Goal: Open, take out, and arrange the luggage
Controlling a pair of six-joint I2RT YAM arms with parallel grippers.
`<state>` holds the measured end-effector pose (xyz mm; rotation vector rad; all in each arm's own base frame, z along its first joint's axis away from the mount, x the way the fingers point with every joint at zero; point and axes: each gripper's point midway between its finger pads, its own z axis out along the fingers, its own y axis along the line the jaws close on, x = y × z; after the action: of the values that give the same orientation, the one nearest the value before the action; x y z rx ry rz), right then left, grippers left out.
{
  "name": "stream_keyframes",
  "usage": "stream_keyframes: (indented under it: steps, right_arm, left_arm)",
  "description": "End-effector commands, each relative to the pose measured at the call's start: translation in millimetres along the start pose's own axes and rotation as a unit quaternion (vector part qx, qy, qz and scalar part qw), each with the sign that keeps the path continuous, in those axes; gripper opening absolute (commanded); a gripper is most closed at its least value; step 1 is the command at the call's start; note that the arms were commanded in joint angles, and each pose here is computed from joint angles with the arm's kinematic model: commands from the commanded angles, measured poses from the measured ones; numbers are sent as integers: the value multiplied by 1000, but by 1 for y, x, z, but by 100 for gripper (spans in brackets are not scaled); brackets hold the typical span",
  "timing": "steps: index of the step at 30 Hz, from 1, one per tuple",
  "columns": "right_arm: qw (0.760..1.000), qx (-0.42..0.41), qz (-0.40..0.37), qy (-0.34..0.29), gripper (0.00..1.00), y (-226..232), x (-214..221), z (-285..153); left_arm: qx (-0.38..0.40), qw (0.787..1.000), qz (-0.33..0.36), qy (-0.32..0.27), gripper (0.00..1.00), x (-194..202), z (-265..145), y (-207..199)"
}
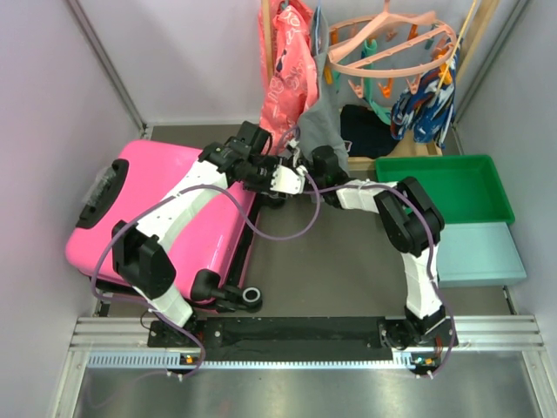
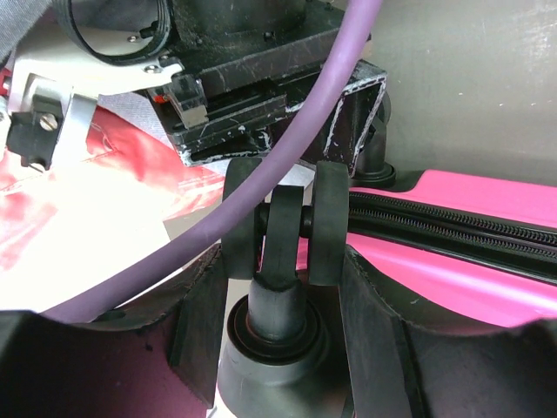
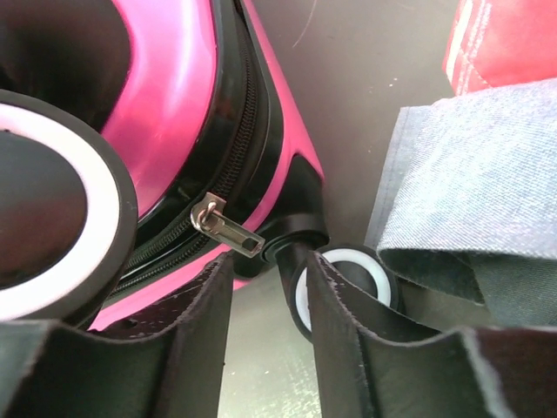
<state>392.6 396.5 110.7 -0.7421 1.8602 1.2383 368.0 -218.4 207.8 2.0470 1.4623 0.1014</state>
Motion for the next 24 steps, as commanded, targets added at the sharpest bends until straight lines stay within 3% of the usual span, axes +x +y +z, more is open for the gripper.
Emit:
stream_keyframes:
  steps: [1, 8, 12, 14, 15, 16, 17, 19, 20, 24]
  right_arm:
    - [986, -134, -86, -38, 41, 71, -34, 18]
    - [986, -121, -87, -70, 40, 68, -57, 5]
    - [996, -22, -45, -72, 50, 34, -46, -27]
    - [995, 18, -69, -65, 60, 29, -43, -40]
    - [996, 30, -65, -52, 64, 28, -38, -44]
    - [995, 42, -74, -44, 66, 26, -35, -48]
    - [994, 53, -82, -46, 94, 29, -39, -55]
    - [993, 66, -91, -33, 95, 32, -35, -62]
    - [991, 78, -107, -33, 96, 32, -34, -66]
    - [981, 100, -162, -28, 96, 53, -48, -80]
  left_arm:
    - [201, 978, -52, -2, 0, -7, -27, -108]
    - [197, 978, -69, -24, 0, -19, -32, -104]
    - [165, 973, -156, -30, 0, -30, -32, -95]
    - [135, 972, -192, -31, 4, -33, -32, -84]
    - [126, 966, -224, -27, 14, -34, -34, -82]
    - [108, 966, -232, -30, 30, -35, -36, -76]
    - [100, 965, -242, -26, 59, -34, -38, -74]
    - [74, 961, -265, -31, 78, -36, -46, -65]
    - [63, 960, -273, -32, 97, -37, -49, -62]
    - [-4, 949, -312, -41, 99, -40, -76, -38]
